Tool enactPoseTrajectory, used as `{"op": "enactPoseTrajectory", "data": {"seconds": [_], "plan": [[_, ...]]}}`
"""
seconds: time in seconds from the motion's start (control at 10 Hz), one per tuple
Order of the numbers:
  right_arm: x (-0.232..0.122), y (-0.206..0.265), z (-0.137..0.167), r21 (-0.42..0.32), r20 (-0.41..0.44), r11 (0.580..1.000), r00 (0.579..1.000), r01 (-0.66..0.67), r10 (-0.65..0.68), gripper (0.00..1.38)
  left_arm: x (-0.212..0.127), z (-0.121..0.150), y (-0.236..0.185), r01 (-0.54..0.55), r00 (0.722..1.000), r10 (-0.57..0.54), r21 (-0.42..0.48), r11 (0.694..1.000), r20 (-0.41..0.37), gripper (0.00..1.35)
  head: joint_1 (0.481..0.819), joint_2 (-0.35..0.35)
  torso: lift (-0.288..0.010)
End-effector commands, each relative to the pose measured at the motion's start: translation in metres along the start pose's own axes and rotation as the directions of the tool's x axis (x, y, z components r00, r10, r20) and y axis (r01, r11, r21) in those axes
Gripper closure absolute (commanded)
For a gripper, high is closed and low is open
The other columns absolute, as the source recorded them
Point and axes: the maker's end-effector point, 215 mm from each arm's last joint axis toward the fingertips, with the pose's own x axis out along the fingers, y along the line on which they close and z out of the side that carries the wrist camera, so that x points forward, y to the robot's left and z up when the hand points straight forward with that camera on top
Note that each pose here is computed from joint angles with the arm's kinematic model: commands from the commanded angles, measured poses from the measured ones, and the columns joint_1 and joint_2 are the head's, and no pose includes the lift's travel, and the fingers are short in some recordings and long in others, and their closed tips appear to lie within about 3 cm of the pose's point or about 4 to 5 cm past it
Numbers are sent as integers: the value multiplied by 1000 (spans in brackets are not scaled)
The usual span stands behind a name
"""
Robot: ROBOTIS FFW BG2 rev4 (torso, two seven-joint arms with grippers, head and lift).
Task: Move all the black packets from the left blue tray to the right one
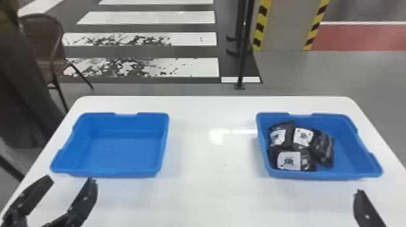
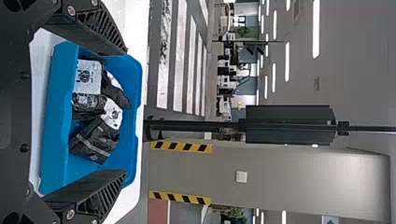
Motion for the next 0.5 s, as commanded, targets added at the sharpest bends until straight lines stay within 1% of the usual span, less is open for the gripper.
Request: {"op": "enactPoseTrajectory", "data": {"seconds": [0.0, 0.4], "plan": [[0, 0, 1, 1, 2, 1000, 1000, 1, -1, 119, -1, 0, 4, -8, 1000, 8, 12, 1000, -3, 245, 695, 9, -140], [0, 0, 1, 11, 5, 1000, 1000, 1, -1, 108, 0, -2, 5, -9, 1000, 9, 5, 1000, -8, 245, 695, 17, -140]]}}
